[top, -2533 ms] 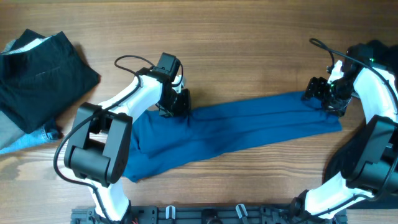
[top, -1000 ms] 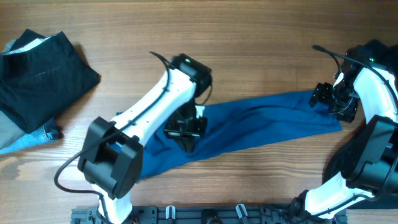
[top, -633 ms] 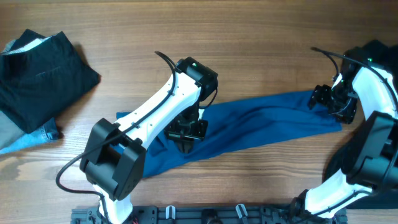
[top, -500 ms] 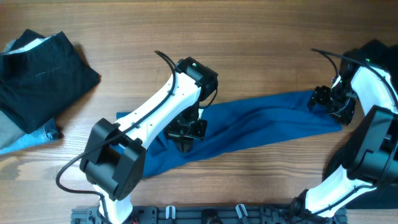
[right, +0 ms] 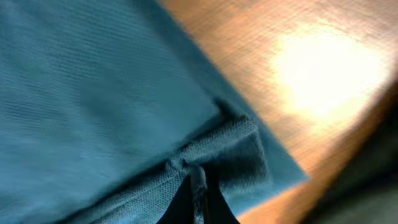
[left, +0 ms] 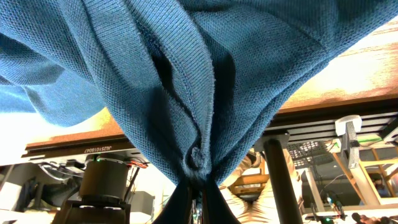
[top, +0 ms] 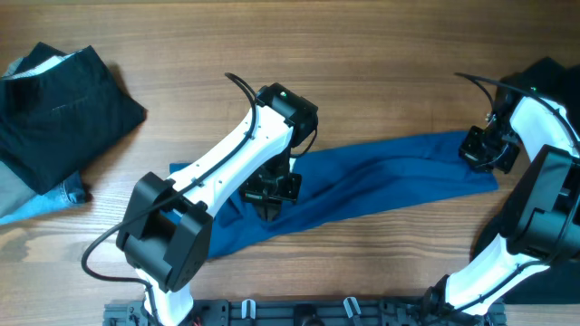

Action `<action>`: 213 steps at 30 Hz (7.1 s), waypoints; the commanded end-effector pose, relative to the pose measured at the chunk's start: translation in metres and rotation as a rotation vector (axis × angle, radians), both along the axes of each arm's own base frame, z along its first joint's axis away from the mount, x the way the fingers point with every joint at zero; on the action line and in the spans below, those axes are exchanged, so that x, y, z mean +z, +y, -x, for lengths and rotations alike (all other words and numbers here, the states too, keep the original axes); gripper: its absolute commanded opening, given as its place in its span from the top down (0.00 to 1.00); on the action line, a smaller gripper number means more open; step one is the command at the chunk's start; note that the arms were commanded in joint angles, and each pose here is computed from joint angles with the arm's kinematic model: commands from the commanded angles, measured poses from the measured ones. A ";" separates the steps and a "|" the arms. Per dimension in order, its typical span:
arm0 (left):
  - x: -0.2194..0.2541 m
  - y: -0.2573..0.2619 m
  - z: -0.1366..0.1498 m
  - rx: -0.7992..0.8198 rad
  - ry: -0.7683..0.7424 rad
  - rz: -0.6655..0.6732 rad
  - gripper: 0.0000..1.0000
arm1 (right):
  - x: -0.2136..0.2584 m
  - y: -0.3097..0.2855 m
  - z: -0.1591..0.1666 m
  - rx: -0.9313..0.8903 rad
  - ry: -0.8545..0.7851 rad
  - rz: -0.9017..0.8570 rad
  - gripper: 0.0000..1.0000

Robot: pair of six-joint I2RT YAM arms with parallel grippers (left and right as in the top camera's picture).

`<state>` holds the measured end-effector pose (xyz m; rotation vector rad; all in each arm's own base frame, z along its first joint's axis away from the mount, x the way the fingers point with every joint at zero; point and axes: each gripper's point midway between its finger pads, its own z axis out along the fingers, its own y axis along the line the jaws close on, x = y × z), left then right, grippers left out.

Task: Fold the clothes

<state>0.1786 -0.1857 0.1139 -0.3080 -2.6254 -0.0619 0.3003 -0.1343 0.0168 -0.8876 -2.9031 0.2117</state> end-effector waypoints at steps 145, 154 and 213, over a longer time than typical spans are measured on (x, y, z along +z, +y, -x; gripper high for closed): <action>-0.041 0.105 -0.202 0.550 -0.580 0.120 0.00 | -0.003 0.074 -0.053 0.079 -0.328 -0.455 0.55; -0.055 0.085 -0.222 0.603 -0.681 0.041 0.00 | -0.003 0.074 -0.052 0.079 -0.323 -0.454 0.55; -0.028 0.129 -0.097 0.583 -0.305 -0.317 0.95 | -0.007 0.066 -0.044 0.100 -0.282 -0.402 0.51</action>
